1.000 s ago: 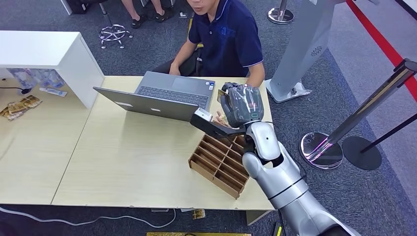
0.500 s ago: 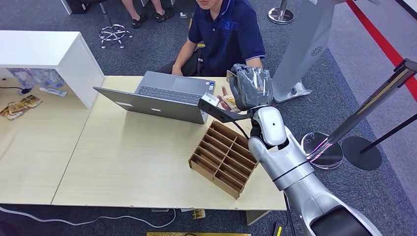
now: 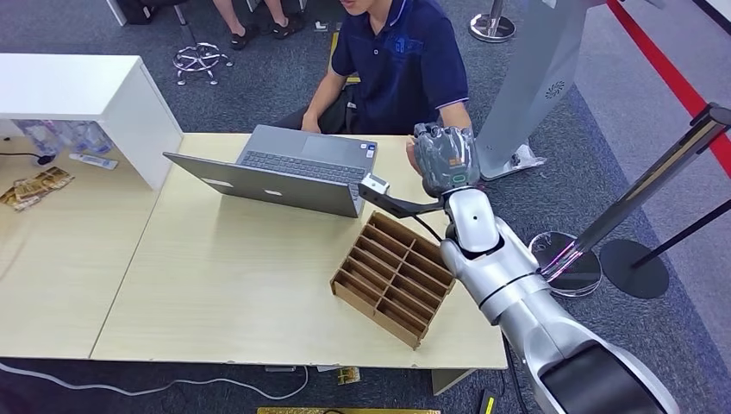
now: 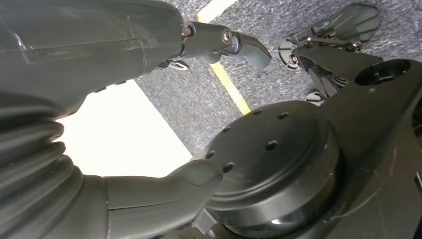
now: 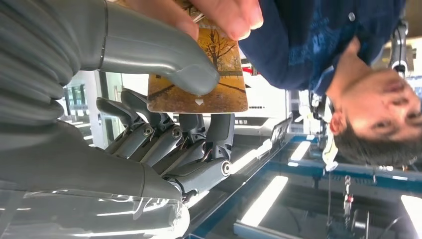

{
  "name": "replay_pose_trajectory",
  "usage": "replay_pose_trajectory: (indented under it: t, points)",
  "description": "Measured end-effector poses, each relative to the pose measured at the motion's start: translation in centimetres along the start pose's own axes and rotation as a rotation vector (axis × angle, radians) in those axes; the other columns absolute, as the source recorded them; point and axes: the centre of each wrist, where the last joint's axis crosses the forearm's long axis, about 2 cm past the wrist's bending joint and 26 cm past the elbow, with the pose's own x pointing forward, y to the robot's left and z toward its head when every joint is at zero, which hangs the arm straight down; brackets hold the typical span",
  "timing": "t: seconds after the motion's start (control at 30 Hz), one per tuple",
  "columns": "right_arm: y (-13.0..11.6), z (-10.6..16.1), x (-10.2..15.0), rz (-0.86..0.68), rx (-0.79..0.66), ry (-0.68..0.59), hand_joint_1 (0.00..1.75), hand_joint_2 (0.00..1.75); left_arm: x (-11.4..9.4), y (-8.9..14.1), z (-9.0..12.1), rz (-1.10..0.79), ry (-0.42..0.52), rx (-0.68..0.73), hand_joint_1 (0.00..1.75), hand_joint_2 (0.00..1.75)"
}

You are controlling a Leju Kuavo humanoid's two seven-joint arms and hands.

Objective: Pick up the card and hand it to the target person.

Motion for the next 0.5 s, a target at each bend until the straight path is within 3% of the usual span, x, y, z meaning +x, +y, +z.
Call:
replay_pose_trajectory:
  t: [0.03,0.1,0.13,0.17,0.5]
  points:
    - [0.3,0.3,0.0,0.002,0.013,-0.012,1.35,1.75,0.0,0.1,0.0,0.0,0.0,0.001,0.0,1.75]
    - [0.9,0.8,0.1,0.005,0.04,-0.035,0.51,1.75,0.0,0.2,0.1,-0.001,0.001,0.003,0.0,1.75]
    - [1.2,1.2,0.3,0.004,0.055,-0.044,0.19,1.75,0.0,0.3,0.1,-0.001,0.002,0.004,0.0,1.75]
    - [1.5,1.5,0.4,0.004,0.072,-0.052,0.0,1.75,0.0,0.3,0.1,-0.001,0.002,0.005,0.0,1.75]
    - [3.5,3.7,1.3,-0.07,0.196,-0.043,0.0,1.75,-0.1,0.5,0.2,0.025,0.001,0.01,0.0,1.75]
